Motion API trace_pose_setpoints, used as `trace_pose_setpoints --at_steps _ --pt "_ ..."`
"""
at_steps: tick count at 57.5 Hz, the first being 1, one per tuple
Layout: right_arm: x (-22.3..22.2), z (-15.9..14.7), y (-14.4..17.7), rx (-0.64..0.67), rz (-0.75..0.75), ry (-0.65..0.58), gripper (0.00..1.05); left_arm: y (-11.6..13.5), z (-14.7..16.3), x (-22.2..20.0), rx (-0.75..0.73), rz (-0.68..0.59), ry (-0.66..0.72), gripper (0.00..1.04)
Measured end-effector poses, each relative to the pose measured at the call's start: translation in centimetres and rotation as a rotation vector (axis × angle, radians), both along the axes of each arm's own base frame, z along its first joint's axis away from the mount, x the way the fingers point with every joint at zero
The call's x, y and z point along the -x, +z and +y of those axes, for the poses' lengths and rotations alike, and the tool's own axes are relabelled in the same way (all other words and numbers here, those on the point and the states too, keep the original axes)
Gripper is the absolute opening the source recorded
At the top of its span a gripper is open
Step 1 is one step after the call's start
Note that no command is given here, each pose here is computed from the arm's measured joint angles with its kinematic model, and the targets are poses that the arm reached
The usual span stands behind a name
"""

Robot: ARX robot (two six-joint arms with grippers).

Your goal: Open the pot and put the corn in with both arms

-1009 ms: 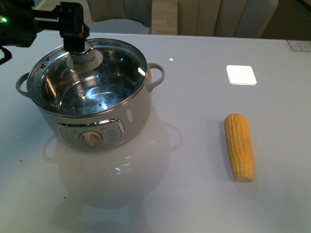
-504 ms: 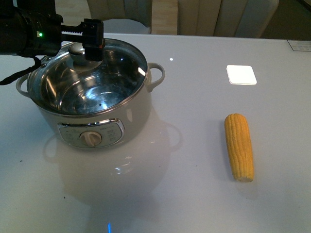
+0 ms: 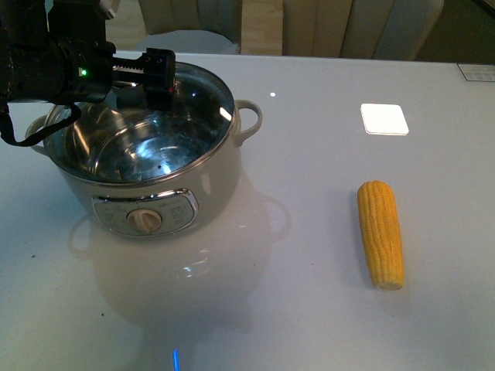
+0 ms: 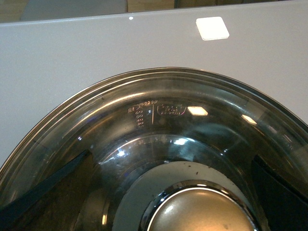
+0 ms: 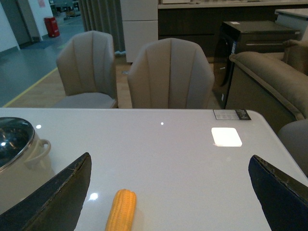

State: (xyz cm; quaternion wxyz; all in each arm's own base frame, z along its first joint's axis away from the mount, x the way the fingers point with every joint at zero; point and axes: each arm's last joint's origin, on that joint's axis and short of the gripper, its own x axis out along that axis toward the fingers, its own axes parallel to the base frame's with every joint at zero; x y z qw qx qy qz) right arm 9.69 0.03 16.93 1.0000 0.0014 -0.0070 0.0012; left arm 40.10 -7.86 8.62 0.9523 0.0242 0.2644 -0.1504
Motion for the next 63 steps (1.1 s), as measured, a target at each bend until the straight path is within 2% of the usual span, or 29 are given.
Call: trace_pose_setpoints --at_steps 15,24,42,63 --pt "0.0 0.0 0.0 0.0 0.0 0.0 0.96 -0.21 -0.49 0.05 -0.008 -0.006 -0.013 0.98" --pt "0.0 0.0 0.0 0.0 0.0 0.0 0.96 -0.23 -0.53 0.06 -0.009 -0.006 -0.014 0.87" --pt "0.0 0.0 0.0 0.0 0.0 0.0 0.96 -0.13 -0.61 -0.02 -0.01 -0.01 -0.017 0.43" --pt "0.0 0.0 0.0 0.0 0.0 0.0 0.96 0.01 -0.64 -0.06 -0.027 -0.009 -0.017 0.42"
